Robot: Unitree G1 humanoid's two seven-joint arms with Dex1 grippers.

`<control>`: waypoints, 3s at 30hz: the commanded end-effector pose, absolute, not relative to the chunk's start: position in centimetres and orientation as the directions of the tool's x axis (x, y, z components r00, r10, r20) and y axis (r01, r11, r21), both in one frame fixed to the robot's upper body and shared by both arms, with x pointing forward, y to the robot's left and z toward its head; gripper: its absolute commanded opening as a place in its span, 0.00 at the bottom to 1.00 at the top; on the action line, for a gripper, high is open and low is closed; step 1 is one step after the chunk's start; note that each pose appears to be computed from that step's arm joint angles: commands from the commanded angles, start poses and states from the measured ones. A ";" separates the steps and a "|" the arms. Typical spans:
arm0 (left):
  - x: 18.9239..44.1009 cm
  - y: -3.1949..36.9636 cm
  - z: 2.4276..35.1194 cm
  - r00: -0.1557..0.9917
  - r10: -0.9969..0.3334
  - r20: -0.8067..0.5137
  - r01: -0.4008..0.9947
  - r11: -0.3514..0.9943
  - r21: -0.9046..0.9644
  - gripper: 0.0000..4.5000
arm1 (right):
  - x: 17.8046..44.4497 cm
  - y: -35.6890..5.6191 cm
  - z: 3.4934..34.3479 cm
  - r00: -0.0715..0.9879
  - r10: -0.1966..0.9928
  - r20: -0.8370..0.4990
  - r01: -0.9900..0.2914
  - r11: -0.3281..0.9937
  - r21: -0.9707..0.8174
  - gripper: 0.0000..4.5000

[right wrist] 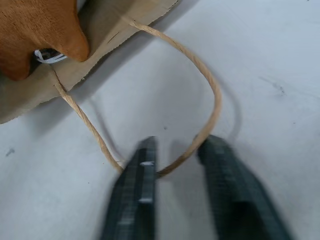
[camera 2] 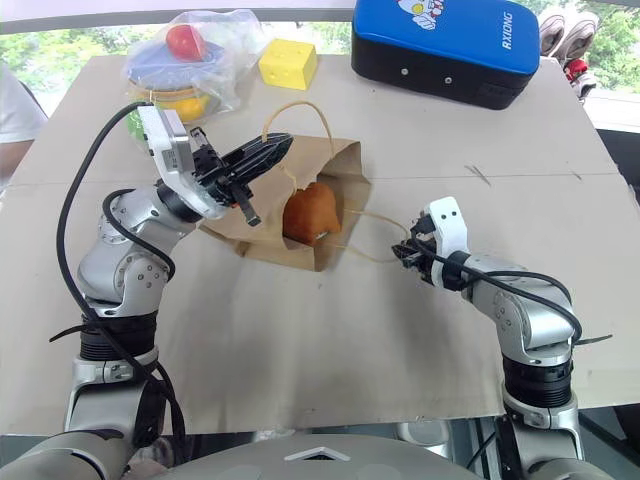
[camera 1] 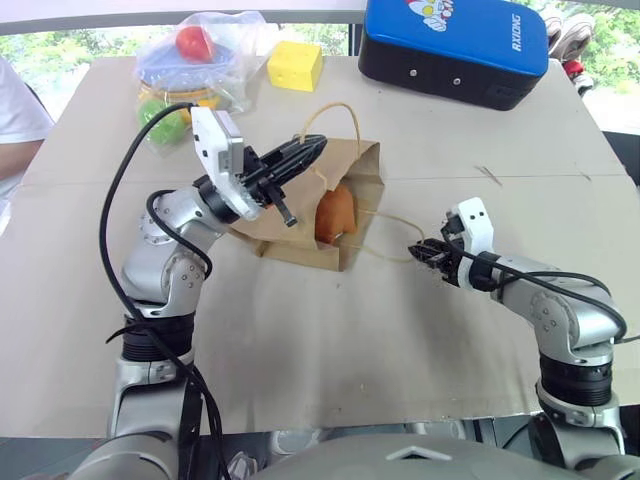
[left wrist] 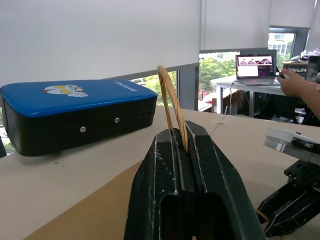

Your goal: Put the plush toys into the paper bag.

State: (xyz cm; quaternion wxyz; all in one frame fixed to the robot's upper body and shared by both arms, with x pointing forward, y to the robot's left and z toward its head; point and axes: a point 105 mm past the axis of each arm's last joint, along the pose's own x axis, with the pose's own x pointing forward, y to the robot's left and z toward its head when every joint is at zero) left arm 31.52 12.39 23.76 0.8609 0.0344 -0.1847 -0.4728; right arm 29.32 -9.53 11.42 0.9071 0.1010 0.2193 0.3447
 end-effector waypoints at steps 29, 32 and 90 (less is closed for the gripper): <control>38.8 11.0 26.2 0.263 -0.945 0.196 0.956 0.282 0.076 0.37 | 25.5 -10.2 25.8 0.651 0.759 0.012 -0.756 0.648 0.090 0.26; 38.2 13.0 25.4 0.295 -0.940 0.171 0.951 0.306 0.044 0.68 | 24.1 -10.9 26.6 0.624 0.781 0.024 -0.782 0.622 0.040 0.57; 28.0 16.6 18.3 0.129 -0.988 -0.089 0.988 0.121 0.094 1.00 | 26.7 -3.7 17.6 0.341 0.936 -0.085 -0.928 0.321 -0.188 0.01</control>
